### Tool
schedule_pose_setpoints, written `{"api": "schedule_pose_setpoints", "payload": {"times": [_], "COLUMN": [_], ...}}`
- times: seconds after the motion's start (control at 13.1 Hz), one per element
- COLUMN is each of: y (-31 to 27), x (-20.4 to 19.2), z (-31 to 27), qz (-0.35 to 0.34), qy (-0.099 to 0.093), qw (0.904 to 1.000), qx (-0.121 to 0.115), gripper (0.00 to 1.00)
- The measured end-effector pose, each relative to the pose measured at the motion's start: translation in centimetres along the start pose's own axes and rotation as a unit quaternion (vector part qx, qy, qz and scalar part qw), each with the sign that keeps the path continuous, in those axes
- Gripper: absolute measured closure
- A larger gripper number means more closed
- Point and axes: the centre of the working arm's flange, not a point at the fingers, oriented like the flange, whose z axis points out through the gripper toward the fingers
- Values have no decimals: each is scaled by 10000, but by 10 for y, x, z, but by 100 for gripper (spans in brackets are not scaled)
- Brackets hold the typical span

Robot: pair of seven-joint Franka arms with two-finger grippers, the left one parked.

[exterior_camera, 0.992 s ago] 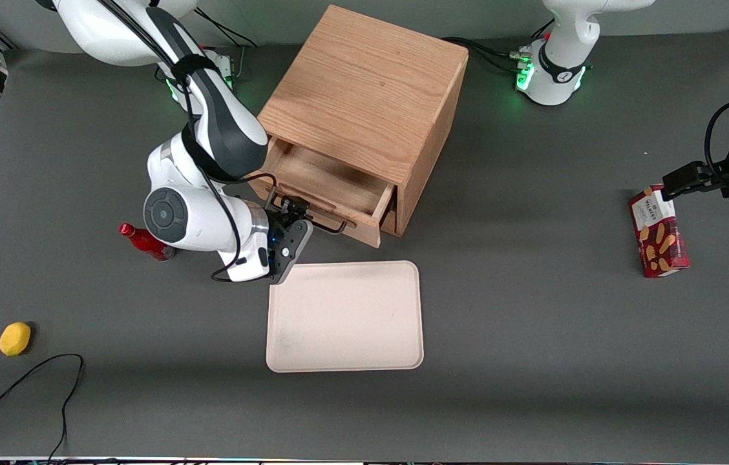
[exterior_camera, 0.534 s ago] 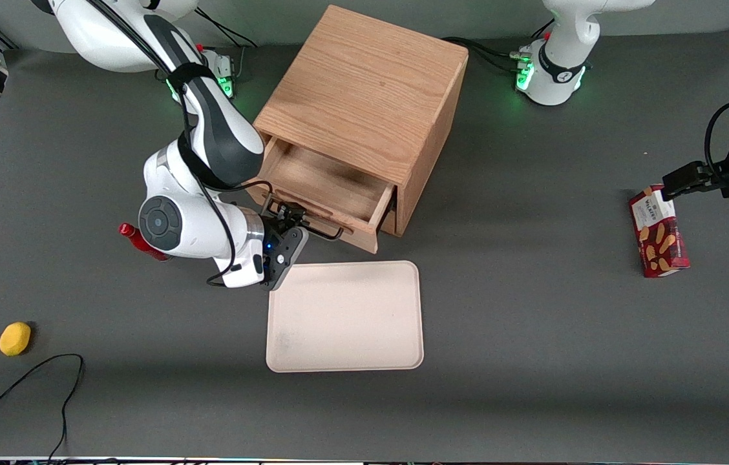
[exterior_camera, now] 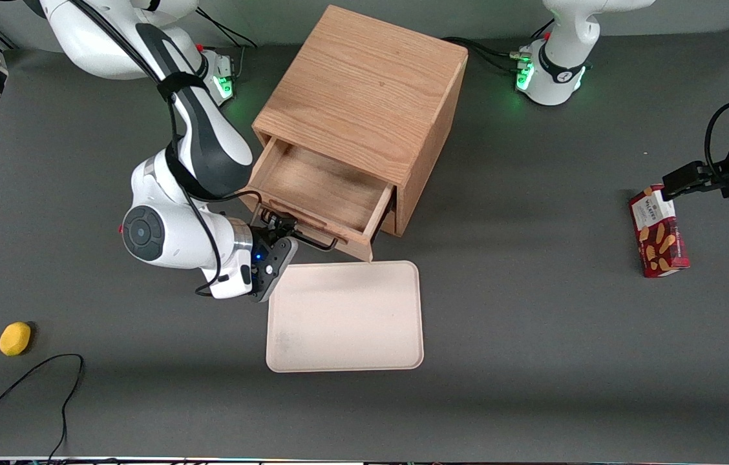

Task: Open upper drawer
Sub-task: 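Pull the upper drawer outward from the cabinet with the right gripper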

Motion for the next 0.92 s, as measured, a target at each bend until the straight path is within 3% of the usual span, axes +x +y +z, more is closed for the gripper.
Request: {"api": "schedule_pose_setpoints", "payload": {"times": [0.92], "y": [23], "x": [11], "z": [-10], "qz": [-233], "qy": [167], "qw": [9996], "qx": [-75], "gripper": [0]}}
